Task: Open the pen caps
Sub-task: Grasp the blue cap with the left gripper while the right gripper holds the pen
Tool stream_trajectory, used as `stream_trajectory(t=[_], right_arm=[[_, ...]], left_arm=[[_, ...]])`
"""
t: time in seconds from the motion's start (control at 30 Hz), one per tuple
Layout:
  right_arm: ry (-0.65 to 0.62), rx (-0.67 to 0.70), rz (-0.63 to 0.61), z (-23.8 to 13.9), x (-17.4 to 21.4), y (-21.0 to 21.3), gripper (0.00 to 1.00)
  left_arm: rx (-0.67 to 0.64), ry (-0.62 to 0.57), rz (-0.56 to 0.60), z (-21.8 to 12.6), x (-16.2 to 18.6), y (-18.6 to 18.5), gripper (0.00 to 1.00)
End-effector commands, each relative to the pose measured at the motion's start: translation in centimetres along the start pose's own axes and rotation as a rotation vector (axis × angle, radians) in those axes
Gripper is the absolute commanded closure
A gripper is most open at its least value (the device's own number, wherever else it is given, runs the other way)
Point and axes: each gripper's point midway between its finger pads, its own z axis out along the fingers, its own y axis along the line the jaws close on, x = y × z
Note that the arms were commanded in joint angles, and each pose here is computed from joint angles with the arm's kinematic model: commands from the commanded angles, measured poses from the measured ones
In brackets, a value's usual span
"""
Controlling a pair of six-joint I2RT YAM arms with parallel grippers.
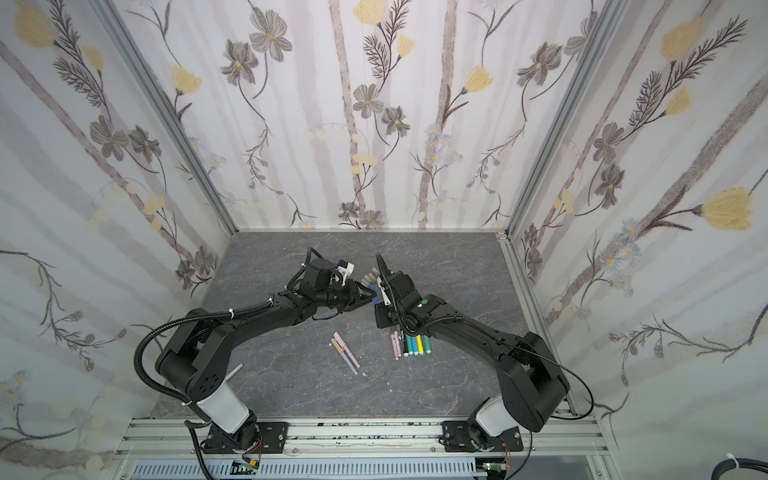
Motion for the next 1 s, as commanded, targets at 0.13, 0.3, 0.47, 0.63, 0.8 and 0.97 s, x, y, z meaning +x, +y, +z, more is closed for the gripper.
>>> stream_trajectory(t=[0.13,0.3,0.47,0.63,0.8,0.97], right_arm=[[-0.026,-0.032,-0.017,-0.2,-0.8,0.8,1.0],[-0.023,-0.035,-0.017,-0.2,-0.7,0.8,1.0],[-0.023,-0.039,-0.015,-0.1,-0.7,0.9,1.0],[-0.027,-0.047,-0.016,-0.2,-0.8,1.0,1.0],[-0.027,-0.052,-0.015,-0.4,-0.8,1.1,0.99],[-0.03,-0.075,-0.004,-0.6,-1.0,1.5,0.79]], left_arm=[[-0.036,-0.009,0.025,1.0,-1.0,0.3,0.65],[-0.051,0.0,0.02,1.4,-0.9,0.9,0.68],[-0.055,0.004,0.017,1.5,-0.8,1.1,0.8],[-0.063,0.007,0.019,1.4,-0.7,1.4,0.95],[-0.072,0.009,0.02,1.5,-0.6,1.7,1.0],[-0.052,0.0,0.023,1.4,-0.7,1.1,1.0]])
